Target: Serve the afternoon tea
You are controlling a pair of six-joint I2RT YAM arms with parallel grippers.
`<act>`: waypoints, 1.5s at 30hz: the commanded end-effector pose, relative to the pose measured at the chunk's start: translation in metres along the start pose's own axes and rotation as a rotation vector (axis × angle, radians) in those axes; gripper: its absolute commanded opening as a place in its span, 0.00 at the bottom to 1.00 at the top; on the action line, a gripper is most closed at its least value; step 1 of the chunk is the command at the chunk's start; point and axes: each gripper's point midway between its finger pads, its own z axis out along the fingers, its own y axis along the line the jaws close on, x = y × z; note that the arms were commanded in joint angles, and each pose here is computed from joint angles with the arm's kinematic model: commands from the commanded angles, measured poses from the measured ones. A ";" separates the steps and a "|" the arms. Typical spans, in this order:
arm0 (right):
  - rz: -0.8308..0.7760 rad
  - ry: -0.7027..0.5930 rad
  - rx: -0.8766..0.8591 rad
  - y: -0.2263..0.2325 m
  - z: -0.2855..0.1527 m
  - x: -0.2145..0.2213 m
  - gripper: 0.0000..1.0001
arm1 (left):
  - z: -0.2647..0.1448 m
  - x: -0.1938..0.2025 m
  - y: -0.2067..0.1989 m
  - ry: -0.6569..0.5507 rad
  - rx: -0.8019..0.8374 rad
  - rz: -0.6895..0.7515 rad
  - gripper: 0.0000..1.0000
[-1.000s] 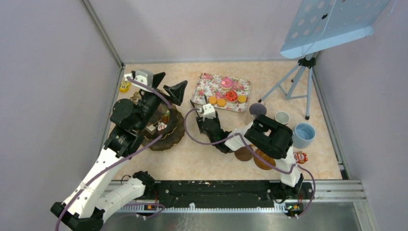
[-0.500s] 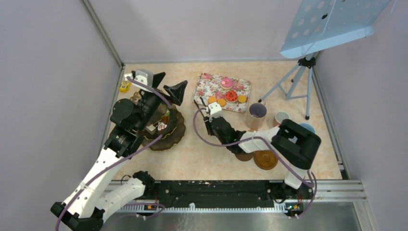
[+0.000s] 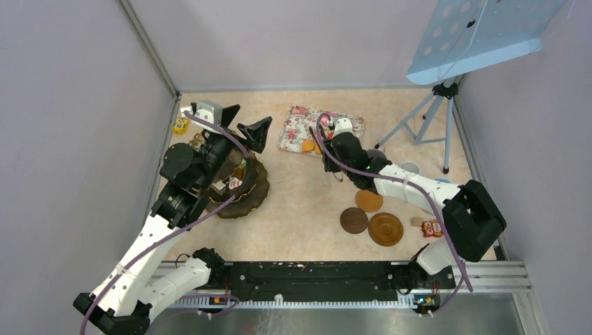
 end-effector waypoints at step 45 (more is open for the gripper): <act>0.033 0.324 0.160 -0.081 0.021 -0.017 0.52 | -0.001 -0.013 -0.004 -0.049 0.008 -0.007 0.99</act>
